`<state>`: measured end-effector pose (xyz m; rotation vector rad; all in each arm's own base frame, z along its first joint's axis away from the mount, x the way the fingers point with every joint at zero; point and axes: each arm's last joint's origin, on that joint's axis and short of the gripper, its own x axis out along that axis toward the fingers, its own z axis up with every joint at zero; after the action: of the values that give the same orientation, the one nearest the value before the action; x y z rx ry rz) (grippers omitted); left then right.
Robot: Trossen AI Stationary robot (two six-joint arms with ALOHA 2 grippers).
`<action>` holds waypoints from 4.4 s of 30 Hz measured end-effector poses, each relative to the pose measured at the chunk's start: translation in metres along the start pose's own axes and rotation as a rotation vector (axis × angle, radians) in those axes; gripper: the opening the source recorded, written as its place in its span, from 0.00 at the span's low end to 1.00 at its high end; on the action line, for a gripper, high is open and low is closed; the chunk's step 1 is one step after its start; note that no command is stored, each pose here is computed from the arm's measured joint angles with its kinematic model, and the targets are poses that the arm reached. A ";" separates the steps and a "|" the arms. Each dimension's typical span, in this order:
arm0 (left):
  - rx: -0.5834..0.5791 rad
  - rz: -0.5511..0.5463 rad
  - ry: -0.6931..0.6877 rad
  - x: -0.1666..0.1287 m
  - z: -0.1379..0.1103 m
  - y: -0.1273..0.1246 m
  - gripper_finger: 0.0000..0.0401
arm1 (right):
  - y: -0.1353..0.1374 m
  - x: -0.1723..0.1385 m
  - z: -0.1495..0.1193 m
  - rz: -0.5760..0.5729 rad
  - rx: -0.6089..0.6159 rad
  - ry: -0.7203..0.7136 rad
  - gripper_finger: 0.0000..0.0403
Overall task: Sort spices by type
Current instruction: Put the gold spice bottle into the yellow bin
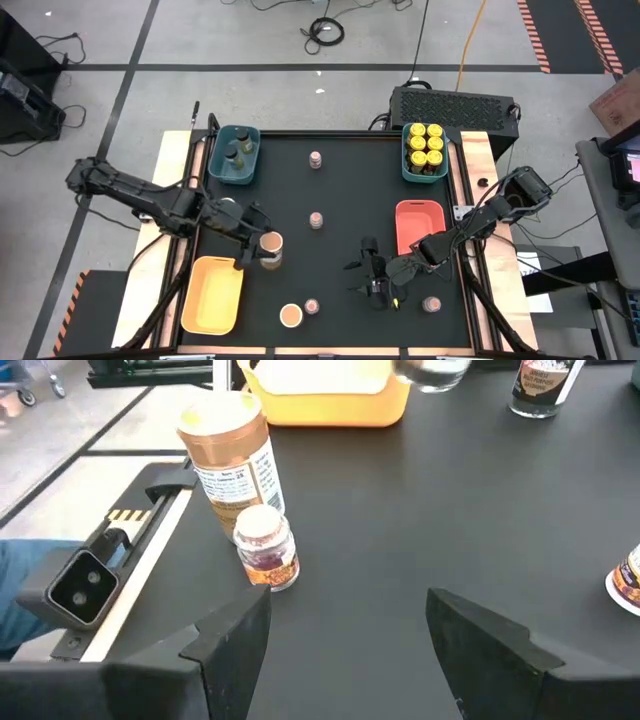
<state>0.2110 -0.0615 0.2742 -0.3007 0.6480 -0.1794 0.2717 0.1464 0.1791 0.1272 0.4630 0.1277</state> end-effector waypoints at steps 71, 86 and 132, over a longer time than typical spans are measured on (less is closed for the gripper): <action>0.037 0.062 0.263 -0.028 -0.137 -0.027 0.78 | -0.004 -0.002 0.030 -0.063 0.255 -0.320 0.65; 0.071 0.033 0.232 -0.032 -0.127 -0.033 0.80 | -0.005 -0.002 0.030 -0.063 0.256 -0.320 0.65; -0.562 0.658 0.536 -0.088 -0.002 0.072 0.80 | 0.000 -0.001 0.015 -0.087 0.153 -0.187 0.65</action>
<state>0.1458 0.0290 0.2991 -0.5676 1.2940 0.5848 0.2775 0.1447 0.1932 0.2669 0.2909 -0.0054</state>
